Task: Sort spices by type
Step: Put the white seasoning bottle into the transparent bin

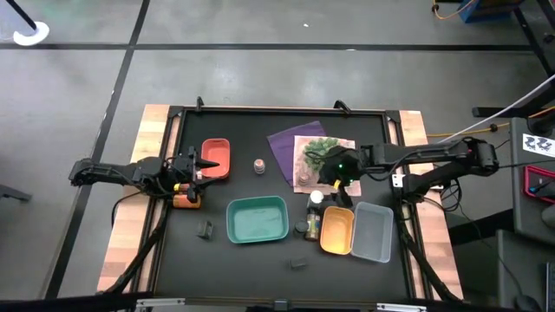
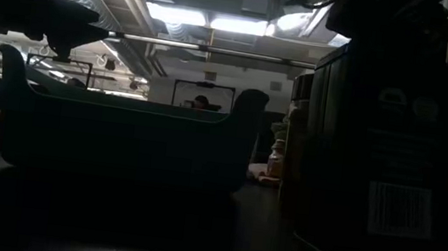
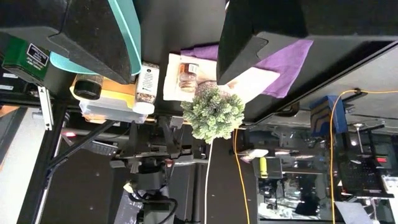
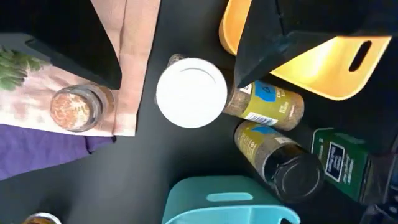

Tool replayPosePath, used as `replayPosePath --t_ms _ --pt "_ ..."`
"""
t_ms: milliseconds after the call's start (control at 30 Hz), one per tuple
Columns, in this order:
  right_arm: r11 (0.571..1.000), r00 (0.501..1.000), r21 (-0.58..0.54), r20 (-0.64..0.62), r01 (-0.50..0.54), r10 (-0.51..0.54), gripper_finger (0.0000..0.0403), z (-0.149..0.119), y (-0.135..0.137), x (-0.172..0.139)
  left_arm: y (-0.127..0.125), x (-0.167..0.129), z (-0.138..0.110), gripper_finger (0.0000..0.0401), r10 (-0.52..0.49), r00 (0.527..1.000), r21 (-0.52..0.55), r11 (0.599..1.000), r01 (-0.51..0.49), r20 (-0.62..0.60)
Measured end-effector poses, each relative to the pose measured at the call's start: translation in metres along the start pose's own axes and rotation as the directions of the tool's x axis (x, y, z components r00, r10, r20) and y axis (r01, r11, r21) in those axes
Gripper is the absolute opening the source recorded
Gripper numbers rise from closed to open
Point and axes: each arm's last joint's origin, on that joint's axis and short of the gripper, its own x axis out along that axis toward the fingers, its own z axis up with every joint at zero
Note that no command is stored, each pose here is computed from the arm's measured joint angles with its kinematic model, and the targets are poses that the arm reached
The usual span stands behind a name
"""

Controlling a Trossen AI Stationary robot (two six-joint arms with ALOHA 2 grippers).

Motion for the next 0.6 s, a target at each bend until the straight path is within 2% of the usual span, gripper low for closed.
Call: replayPosePath --t_ms 133,333,600 --pt "0.994 0.999 -0.107 -0.022 0.021 -0.023 0.0312 0.001 0.013 0.007 0.000 0.000 0.000 0.0227 0.000 1.000 0.000 1.000 0.000 0.000" --pt "0.962 0.980 -0.215 -0.073 0.165 -0.185 0.0312 0.001 0.025 0.021 0.000 0.000 0.000 0.0227 0.000 1.000 0.000 1.000 0.000 0.000" --pt "0.967 0.982 -0.220 -0.106 0.130 -0.156 0.0312 0.000 0.025 0.039 0.000 0.000 0.000 0.0227 0.000 1.000 0.000 1.000 0.000 0.000"
